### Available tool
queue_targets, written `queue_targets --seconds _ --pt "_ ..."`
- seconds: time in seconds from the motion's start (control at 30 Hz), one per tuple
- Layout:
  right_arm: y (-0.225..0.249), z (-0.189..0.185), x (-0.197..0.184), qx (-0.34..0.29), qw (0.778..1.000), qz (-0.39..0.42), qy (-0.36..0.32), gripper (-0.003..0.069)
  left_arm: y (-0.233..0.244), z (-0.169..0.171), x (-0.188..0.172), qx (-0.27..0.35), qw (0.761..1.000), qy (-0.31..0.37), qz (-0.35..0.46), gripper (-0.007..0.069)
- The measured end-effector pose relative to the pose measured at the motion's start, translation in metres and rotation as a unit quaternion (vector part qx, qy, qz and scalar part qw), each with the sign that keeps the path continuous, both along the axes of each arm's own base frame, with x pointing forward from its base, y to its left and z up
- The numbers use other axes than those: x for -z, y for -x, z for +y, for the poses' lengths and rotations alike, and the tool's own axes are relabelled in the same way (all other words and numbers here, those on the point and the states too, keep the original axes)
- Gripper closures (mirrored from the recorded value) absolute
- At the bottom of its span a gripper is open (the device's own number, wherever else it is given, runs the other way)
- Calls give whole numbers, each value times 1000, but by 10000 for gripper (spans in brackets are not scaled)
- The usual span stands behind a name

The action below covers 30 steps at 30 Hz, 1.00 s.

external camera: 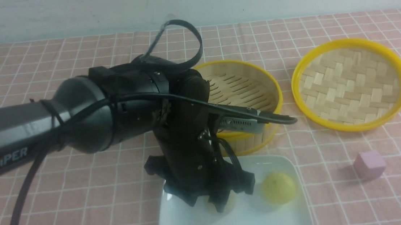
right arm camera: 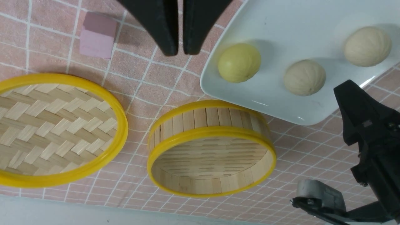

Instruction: Put the steamed buns into the plate on the pink tablecloth.

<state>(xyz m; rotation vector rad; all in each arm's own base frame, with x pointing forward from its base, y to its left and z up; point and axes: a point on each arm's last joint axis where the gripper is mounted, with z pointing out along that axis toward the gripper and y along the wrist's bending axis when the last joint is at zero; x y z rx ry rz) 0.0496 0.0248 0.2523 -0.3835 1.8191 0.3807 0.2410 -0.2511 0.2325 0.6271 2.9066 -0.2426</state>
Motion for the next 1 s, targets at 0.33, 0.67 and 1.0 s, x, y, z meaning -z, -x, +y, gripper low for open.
queue_targets --seconds 0.33,0.67,1.0 --pt "2 -15 56 125 992 18 11 645 0 6 -18 13 999 8 -43 617" --pt "-1 -22 79 203 979 28 14 631 20 33 -85 20 989 52 -138 626" --pt "-2 -23 79 207 978 22 12 620 88 117 -144 12 974 50 -221 626"
